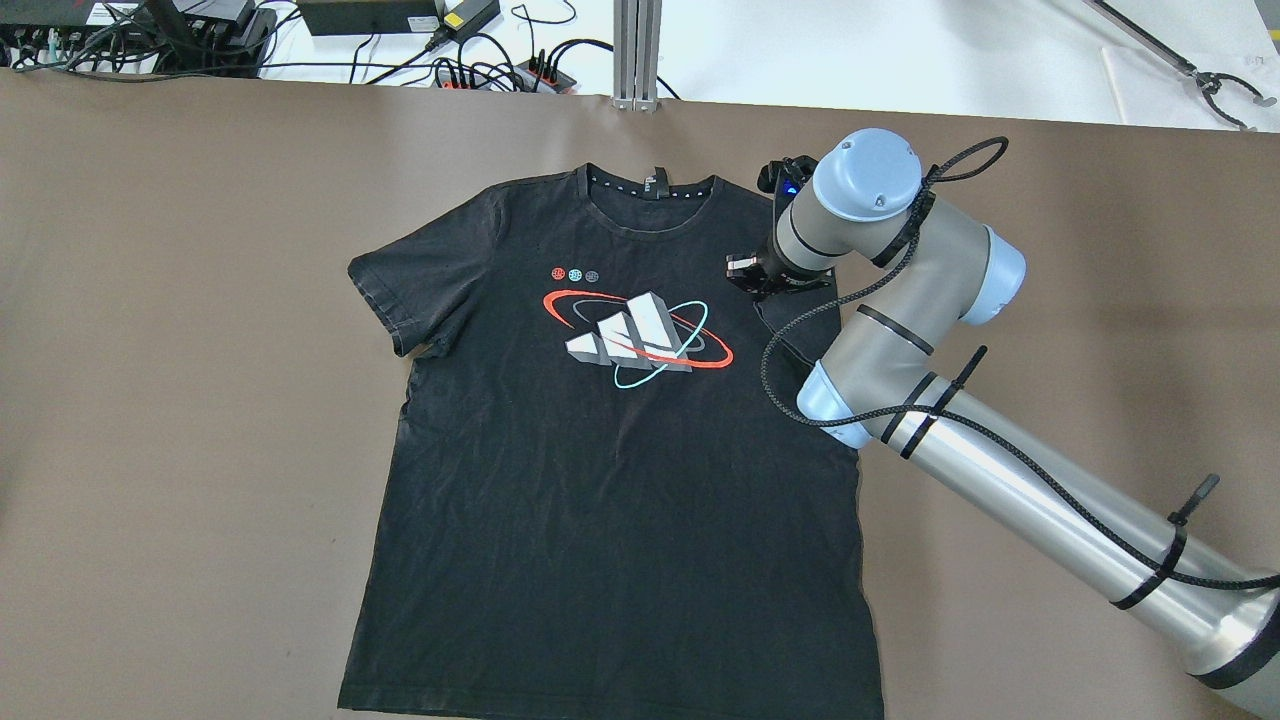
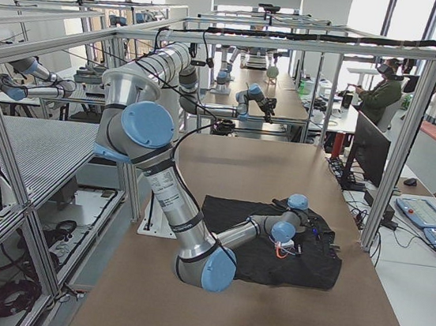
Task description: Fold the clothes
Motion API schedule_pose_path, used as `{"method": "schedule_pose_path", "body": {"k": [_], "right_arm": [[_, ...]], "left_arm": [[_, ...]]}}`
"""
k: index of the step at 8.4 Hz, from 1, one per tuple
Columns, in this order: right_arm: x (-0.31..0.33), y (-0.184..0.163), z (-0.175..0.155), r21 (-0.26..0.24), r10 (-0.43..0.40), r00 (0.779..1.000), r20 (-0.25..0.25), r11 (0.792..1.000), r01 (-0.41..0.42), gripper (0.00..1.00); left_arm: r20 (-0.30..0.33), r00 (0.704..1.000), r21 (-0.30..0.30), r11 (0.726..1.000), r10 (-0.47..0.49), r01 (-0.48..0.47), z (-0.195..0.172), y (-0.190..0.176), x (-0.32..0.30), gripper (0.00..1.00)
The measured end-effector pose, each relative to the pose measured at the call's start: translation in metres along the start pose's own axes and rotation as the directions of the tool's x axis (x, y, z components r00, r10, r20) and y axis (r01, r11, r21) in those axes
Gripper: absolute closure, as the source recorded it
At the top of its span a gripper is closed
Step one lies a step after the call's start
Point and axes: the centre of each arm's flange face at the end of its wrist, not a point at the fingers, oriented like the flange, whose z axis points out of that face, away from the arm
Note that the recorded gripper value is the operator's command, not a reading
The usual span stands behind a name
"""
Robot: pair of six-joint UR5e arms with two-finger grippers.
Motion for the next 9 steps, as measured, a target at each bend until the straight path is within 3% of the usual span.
{"method": "schedule_pose_path", "body": {"k": [6, 7, 8, 9], "right_arm": [[-0.007, 0.004, 0.008, 0.036, 0.024, 0.999, -0.026, 0.999, -0.023, 1.0], [-0.008, 0.004, 0.01, 0.039, 0.028, 0.999, -0.032, 0.999, -0.027, 0.8], [-0.008, 0.004, 0.015, 0.039, 0.03, 0.999, -0.039, 0.999, -0.029, 0.07], [-0.01, 0.005, 0.019, 0.047, 0.029, 0.998, -0.049, 0.999, -0.027, 0.06]], "left_arm": [[0.0, 1.0, 0.005, 1.0, 0.002, -0.002, -0.001, -0.003, 0.0, 0.06], [0.0, 1.0, 0.004, 1.0, 0.002, -0.002, -0.001, -0.003, 0.0, 0.06], [0.0, 1.0, 0.003, 1.0, 0.001, -0.001, -0.001, -0.002, 0.0, 0.06], [0.0, 1.0, 0.003, 1.0, 0.001, -0.001, -0.001, -0.002, 0.0, 0.06]]}}
